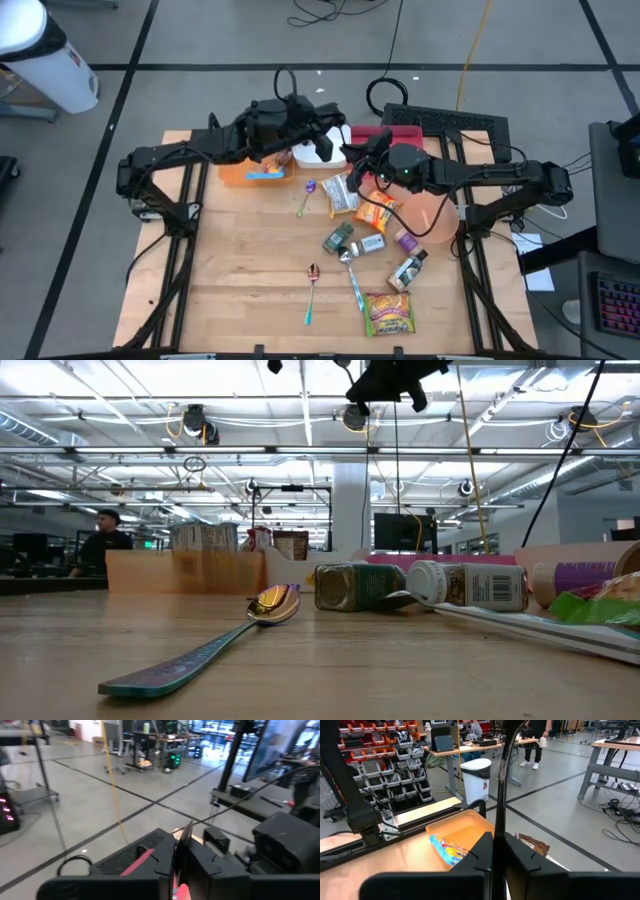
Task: Pick & Place Food Item
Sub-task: Put the black spoon into the red bin
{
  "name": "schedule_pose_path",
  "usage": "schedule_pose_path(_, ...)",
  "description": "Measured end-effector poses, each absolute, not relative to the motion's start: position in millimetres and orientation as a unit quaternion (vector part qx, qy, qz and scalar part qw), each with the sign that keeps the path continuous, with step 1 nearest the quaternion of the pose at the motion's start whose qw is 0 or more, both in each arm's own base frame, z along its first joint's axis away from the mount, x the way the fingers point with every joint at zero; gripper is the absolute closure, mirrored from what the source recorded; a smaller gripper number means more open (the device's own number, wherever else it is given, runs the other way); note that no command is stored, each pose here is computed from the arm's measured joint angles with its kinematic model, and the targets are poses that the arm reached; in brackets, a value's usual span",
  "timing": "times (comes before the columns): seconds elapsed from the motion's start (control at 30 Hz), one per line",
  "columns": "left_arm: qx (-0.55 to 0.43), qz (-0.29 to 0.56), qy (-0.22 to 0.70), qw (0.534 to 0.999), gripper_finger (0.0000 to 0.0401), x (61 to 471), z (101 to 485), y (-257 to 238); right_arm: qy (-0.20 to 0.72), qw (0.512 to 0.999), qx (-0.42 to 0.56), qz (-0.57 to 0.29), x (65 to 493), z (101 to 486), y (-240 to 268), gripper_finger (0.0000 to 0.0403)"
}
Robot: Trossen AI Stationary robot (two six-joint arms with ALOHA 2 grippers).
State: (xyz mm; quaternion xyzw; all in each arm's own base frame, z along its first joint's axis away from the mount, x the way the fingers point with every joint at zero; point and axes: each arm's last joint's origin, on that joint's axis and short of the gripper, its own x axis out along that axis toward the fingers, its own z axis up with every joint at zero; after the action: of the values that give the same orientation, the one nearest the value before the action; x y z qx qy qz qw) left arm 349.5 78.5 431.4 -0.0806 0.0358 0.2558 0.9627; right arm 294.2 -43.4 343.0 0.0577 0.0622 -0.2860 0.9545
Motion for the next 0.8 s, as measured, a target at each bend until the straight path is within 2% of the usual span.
schedule_pose_path(0.2,-0.092,0.219,0.037,0.971,0.0329,348.9,431.7,82.9,0.060,0.958,0.071,-0.272,294.6,343.0,-42.6,0.0402)
schedule_pose_path(0.53,-0.101,0.205,0.037,0.973,0.0234,347.7,432.4,84.8,0.051,0.964,0.083,-0.248,290.8,348.0,-41.1,0.0400)
schedule_pose_path(0.8,-0.031,0.202,0.034,0.978,0.0206,326.7,456.0,80.2,0.060,0.968,0.081,-0.230,267.5,361.2,-48.0,0.0400)
